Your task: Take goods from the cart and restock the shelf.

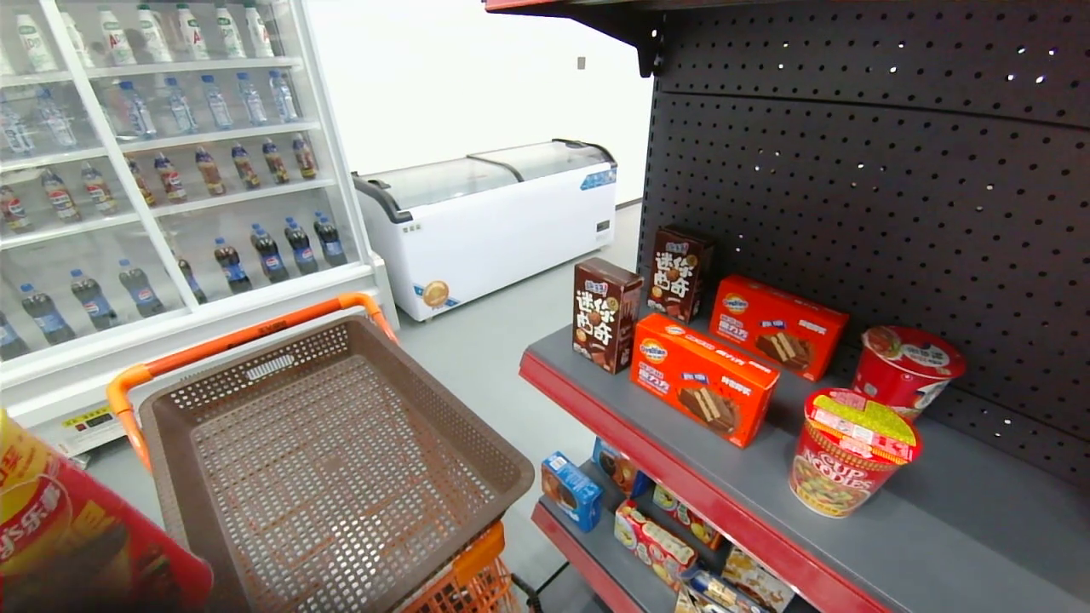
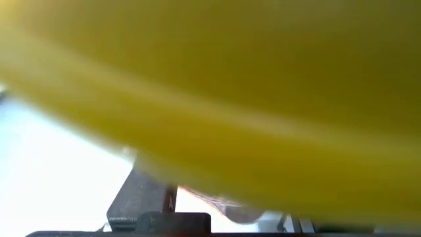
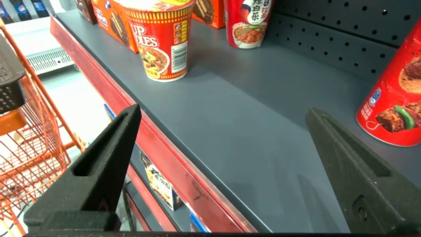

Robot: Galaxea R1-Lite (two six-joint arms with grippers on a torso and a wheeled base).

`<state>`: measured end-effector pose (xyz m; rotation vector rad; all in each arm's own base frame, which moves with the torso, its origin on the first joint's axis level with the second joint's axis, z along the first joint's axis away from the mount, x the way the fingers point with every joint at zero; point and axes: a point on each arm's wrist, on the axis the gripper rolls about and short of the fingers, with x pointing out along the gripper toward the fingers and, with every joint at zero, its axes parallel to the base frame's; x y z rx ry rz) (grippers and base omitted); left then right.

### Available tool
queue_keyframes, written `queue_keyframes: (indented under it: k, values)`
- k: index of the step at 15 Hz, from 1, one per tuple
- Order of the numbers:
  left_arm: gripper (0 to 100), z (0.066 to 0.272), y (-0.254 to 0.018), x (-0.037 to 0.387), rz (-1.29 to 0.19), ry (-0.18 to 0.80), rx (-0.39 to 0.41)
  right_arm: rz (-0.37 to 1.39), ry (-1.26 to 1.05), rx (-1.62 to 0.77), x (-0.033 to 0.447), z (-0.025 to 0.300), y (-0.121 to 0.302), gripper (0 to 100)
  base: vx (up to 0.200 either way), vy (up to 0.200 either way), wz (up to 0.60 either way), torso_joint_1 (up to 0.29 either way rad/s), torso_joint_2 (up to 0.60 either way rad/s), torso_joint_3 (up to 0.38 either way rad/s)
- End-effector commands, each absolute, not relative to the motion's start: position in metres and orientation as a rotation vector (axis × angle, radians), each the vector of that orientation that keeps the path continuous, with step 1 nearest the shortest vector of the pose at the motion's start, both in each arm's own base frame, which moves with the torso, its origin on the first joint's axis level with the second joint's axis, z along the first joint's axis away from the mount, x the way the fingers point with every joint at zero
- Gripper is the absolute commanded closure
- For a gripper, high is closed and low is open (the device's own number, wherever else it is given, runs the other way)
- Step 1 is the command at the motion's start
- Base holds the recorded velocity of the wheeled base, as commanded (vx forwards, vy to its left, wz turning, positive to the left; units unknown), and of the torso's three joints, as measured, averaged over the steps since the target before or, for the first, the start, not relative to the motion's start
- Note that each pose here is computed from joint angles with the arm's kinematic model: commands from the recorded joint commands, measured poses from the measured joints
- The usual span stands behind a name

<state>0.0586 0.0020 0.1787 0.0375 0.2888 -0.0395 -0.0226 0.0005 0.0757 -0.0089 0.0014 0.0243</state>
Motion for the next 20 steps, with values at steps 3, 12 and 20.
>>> queue_keyframes:
  k: [3, 12, 20]
  values:
    - [100, 0.176, -0.001, 0.019, -0.026, 0.109, 0.050, 0.025, 0.001, -0.009, -0.023, 0.076, 0.001, 0, 0.000, 0.000, 0.00, 0.000, 0.00, 0.000]
    - [100, 0.135, -0.004, -0.018, -0.018, -0.021, 0.075, 0.025, 0.001, -0.011, -0.022, 0.076, 0.001, 0, 0.000, 0.000, 0.00, 0.000, 0.00, 0.000]
    - [100, 0.123, -0.004, -0.027, -0.017, 0.013, 0.066, 0.028, 0.003, -0.009, -0.022, 0.076, 0.001, 0, 0.000, 0.000, -0.30, 0.000, 0.00, 0.002]
